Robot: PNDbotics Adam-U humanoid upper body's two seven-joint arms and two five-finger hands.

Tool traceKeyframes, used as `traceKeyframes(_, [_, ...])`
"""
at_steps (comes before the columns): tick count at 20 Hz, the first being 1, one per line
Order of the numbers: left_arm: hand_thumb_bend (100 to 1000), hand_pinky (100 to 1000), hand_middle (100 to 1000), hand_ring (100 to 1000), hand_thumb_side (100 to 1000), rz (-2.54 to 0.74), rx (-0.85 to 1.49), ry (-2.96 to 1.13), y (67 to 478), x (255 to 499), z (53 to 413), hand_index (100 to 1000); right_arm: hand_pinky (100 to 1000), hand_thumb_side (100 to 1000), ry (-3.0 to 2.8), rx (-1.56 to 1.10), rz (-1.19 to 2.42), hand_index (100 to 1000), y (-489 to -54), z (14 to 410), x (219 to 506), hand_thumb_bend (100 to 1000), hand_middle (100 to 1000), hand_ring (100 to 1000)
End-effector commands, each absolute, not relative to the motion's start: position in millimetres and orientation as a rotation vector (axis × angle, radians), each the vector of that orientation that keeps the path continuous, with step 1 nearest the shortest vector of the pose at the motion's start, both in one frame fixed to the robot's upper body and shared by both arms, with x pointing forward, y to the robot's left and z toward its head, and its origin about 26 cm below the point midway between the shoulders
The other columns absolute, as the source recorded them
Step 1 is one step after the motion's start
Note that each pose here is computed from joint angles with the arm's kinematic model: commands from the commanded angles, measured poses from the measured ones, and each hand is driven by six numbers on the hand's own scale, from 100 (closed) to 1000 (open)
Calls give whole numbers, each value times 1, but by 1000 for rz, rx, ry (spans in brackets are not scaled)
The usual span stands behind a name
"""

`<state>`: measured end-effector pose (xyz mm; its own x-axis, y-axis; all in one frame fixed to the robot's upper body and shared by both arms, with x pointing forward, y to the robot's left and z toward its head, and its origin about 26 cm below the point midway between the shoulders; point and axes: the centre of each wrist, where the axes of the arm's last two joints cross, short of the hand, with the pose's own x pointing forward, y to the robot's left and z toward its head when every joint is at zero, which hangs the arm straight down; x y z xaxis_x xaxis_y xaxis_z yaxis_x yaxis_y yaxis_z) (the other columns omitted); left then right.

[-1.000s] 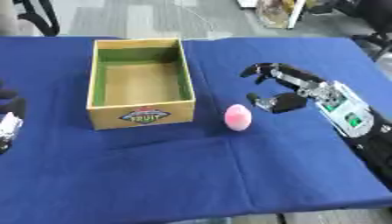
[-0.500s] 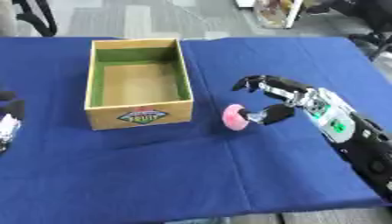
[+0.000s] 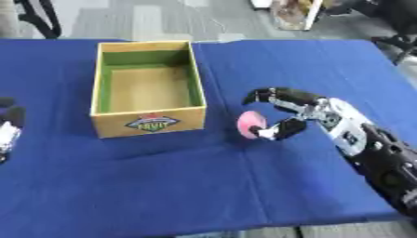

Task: Pick up objects on the table and place them in the box.

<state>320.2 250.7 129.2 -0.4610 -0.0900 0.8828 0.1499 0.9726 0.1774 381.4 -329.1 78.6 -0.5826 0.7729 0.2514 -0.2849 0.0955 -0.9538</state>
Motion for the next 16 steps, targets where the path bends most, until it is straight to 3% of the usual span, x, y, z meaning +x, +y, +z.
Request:
traceKeyframes(1, [359, 642, 545, 730, 143, -293, -48, -2058, 249, 321, 137, 711, 811, 492, -1534, -546, 1647, 906, -333, 86, 385, 249, 863, 957])
traceKeyframes(4, [358, 642, 545, 730, 146, -293, -48, -2059, 249, 321, 138, 711, 765, 411, -1514, -561, 1647, 899, -334, 81, 386, 226, 850, 916])
traceKeyframes(9, [358, 642, 546, 730, 146, -293, -48, -2059, 249, 321, 138, 711, 651, 423, -1503, -592, 1625, 886, -337, 78, 385, 120, 826, 821])
traceKeyframes(13, [357, 642, 546, 731, 145, -293, -46, -2059, 249, 321, 138, 711, 471, 386, -1541, -632, 1590, 808, -338, 81, 385, 100, 715, 625])
traceKeyframes(16, [356, 642, 546, 731, 145, -291, -44, -2058, 250, 321, 138, 711, 385, 348, -1600, -671, 1559, 727, -337, 88, 384, 100, 601, 542])
